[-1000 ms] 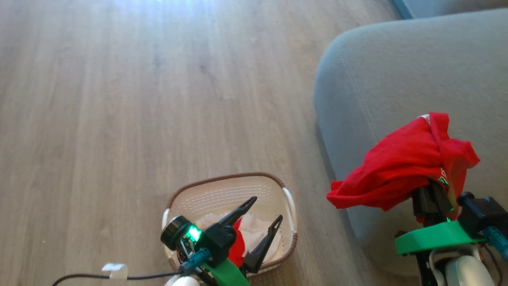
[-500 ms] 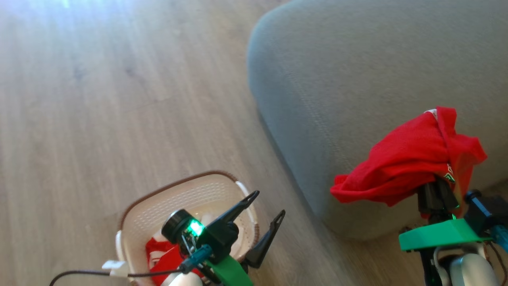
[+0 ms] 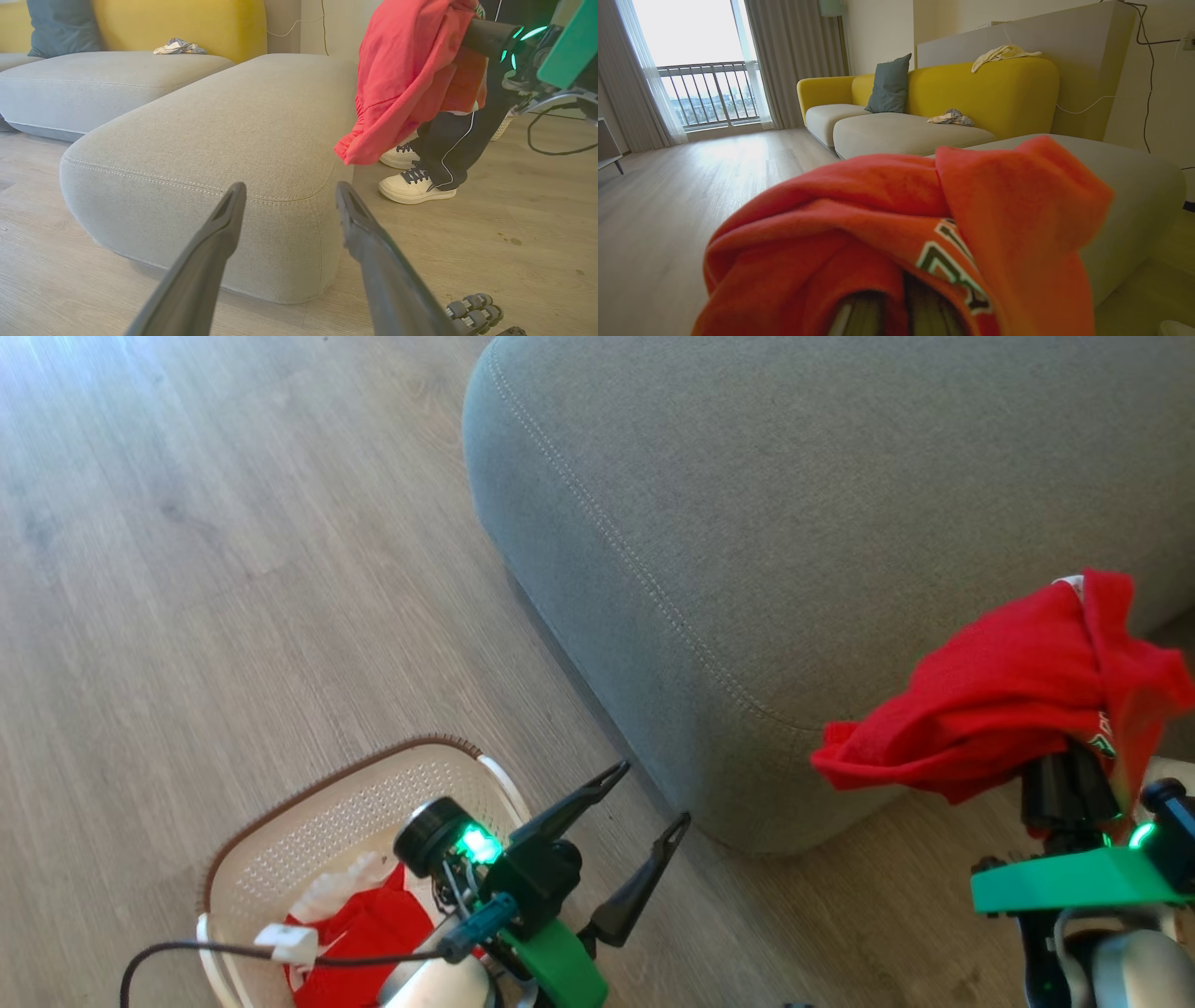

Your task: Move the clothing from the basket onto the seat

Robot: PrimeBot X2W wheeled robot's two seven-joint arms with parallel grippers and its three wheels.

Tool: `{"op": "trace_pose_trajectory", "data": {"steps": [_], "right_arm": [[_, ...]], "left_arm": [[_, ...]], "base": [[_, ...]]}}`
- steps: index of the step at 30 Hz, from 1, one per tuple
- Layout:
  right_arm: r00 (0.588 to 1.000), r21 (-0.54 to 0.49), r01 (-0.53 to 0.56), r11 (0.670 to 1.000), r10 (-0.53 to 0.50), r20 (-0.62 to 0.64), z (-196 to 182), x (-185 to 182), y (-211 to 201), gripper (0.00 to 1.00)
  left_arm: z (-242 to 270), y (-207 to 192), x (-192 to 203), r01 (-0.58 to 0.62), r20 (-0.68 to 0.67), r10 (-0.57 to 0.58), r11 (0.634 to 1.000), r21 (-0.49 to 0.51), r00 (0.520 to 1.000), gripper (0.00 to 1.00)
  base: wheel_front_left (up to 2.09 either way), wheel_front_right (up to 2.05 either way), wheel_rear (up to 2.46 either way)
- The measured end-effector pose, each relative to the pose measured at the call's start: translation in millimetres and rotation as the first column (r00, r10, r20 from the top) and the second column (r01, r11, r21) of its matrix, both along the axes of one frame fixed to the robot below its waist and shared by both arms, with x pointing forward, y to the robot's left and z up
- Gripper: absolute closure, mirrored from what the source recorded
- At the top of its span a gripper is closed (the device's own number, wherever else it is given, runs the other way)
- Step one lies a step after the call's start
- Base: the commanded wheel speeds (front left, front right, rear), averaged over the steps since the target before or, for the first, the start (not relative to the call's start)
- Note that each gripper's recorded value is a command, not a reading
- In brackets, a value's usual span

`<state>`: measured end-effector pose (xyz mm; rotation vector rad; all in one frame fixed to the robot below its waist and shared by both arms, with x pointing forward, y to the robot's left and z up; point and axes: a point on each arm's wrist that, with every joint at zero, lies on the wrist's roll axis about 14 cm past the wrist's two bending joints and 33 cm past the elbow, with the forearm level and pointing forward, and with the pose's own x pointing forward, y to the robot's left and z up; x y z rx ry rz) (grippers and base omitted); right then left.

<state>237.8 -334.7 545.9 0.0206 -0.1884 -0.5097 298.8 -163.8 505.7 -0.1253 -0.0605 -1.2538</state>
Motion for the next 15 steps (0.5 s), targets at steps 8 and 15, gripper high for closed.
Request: {"op": "trace_pose_trajectory", "data": {"steps": [8,15], "right_arm": [[1.0,0.003,0.014,1.0,-0.014,0.005,1.1,-2.2,-3.5,1.0],[1.0,0.007,0.001,1.0,-0.001,0.007,0.3,0.3,-0.5,1.0]], "left_arm": [[-1.4,-3.1,-4.3,0.021,0.001,-0.021,1.0,0.003,1.0,0.0],[0.8,1.4,3.2,-0.007,0.008,0.007,1.0,0.002,1.0,0.0]], "base": [[0.0,0.0,0.0],[0.0,0.0,0.0]]}}
